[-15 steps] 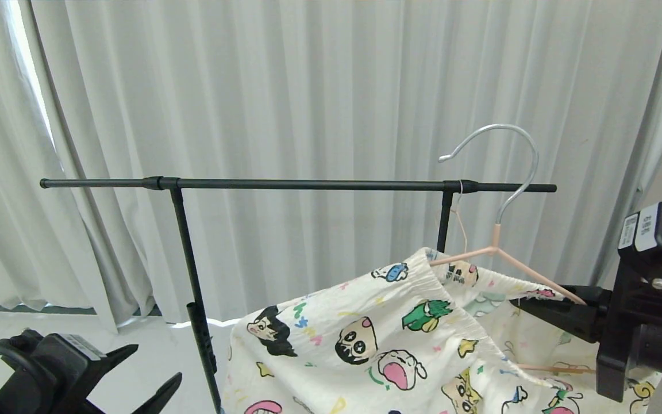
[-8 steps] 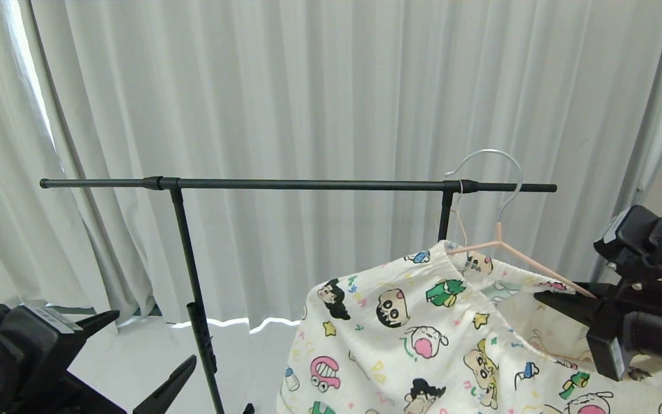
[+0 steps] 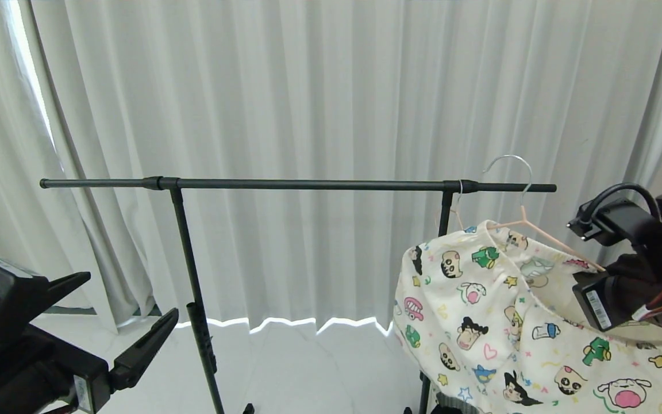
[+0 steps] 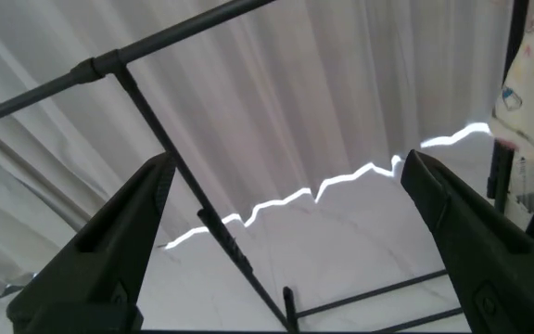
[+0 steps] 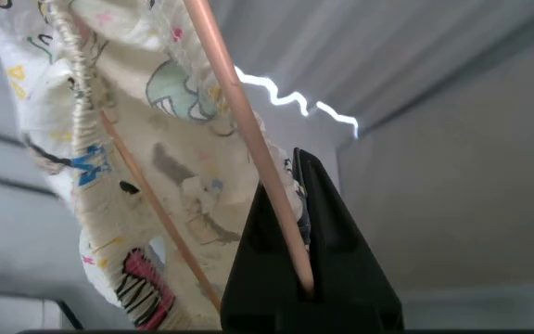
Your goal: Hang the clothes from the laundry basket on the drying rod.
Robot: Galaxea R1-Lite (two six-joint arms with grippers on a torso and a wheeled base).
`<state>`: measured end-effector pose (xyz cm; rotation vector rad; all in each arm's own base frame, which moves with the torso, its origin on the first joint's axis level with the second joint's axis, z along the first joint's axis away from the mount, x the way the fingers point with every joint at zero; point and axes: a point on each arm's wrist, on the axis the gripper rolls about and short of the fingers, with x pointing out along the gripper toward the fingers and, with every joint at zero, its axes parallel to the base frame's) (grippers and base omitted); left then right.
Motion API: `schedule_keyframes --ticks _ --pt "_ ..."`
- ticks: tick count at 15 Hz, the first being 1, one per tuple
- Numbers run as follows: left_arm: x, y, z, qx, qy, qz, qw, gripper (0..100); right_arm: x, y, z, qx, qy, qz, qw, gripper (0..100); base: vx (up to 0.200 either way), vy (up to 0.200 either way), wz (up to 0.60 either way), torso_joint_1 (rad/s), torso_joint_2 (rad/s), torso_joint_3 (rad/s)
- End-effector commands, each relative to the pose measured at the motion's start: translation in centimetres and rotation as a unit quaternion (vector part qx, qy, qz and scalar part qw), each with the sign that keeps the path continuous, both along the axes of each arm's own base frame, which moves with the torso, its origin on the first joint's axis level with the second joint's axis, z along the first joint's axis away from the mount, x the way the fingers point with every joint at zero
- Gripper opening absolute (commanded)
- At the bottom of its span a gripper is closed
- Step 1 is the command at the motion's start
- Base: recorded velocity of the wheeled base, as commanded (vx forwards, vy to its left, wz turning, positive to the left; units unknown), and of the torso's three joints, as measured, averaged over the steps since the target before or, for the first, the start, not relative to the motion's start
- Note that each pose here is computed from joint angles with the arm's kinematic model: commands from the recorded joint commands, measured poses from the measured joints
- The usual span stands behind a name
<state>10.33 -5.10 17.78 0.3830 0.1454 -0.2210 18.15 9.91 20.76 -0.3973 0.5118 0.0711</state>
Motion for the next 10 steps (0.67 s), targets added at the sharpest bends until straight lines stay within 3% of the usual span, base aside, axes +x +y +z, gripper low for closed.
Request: schedule_keyframes --ticks 1,2,9,10 --pt "0.08 -0.02 0.11 0.0 -0.001 0.001 1.0 100 1.97 1.17 -1.01 -0.005 0.015 -0.034 0.9993 0 0.0 0.0 0.0 0.0 0.0 0.0" --pt "0.1 -0.03 0.1 0.0 -0.001 0.001 1.0 100 2.13 1.29 -1.16 -0.001 0.015 -0.041 0.999 0 0.0 0.0 0.0 0.0 0.0 0.0" --pt "0.39 -0.22 -0.2 0.006 0.009 0.0 0.9999 100 2.37 1.43 -1.49 0.011 0.018 -0.051 0.9985 0 0.2 0.0 0.0 0.003 0.0 0.004" --pt "0.39 -0.22 -0.2 0.005 0.01 0.0 0.9999 100 2.36 1.43 -1.5 0.011 0.018 -0.051 0.9984 0 0.0 0.0 0.0 0.0 0.0 0.0"
